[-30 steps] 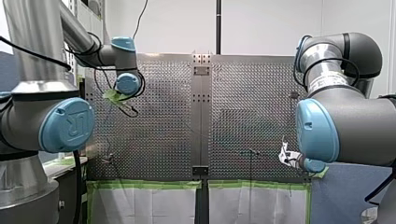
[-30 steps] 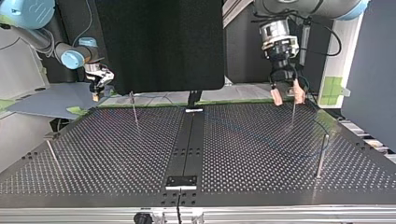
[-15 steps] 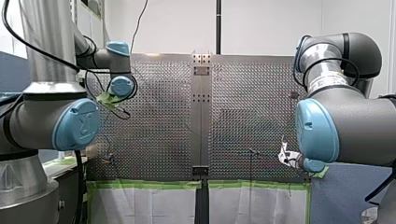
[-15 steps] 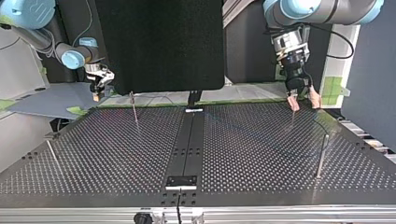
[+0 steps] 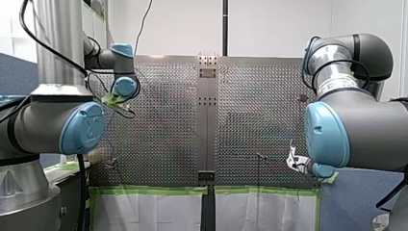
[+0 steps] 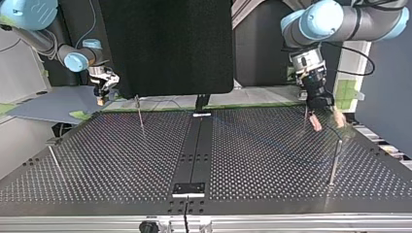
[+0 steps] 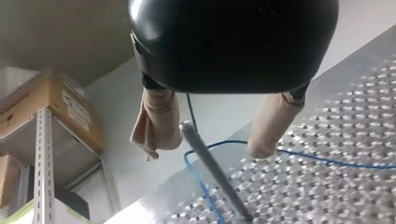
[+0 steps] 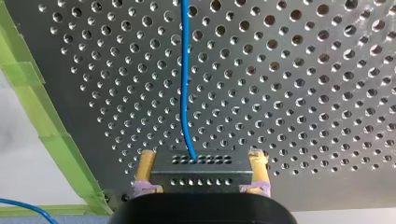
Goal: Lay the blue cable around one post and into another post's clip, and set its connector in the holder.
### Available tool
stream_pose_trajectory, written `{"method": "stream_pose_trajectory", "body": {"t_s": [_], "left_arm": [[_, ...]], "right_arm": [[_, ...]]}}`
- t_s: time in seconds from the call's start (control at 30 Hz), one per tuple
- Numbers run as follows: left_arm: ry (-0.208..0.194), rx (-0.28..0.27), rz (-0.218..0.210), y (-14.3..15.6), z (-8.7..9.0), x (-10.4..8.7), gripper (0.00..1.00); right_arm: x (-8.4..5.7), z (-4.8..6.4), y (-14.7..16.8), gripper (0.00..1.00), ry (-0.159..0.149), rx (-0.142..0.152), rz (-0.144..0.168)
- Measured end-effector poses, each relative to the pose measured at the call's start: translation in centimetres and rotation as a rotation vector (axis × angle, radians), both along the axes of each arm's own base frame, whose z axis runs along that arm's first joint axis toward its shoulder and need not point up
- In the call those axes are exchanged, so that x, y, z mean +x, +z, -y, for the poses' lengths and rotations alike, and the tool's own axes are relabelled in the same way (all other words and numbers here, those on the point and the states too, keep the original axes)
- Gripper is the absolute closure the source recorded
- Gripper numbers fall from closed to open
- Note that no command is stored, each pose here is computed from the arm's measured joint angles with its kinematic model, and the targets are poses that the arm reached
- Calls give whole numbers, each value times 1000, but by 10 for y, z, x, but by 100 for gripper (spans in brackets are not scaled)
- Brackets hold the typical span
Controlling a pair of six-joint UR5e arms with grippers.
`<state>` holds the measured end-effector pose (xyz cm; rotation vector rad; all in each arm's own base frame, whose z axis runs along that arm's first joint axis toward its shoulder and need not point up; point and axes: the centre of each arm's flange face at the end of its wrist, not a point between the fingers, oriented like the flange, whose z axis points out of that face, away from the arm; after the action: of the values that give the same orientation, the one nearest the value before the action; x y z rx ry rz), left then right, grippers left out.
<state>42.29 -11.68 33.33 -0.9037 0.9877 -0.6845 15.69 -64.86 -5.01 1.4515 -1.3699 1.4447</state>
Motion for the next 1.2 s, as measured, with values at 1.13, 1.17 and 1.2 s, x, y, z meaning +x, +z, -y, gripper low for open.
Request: {"method": "stream_pose_trajectory", "body": {"t_s": [1.13, 1.17, 1.2], "left_arm": [[45, -5, -3, 2, -44, 61, 0], [37, -3, -5, 2, -44, 64, 0], [32, -1, -4, 2, -44, 66, 0]], "right_arm": [[6, -2, 0, 100, 10, 3, -2], [7, -2, -1, 100, 11, 3, -2], [7, -2, 0, 100, 11, 3, -2]]}}
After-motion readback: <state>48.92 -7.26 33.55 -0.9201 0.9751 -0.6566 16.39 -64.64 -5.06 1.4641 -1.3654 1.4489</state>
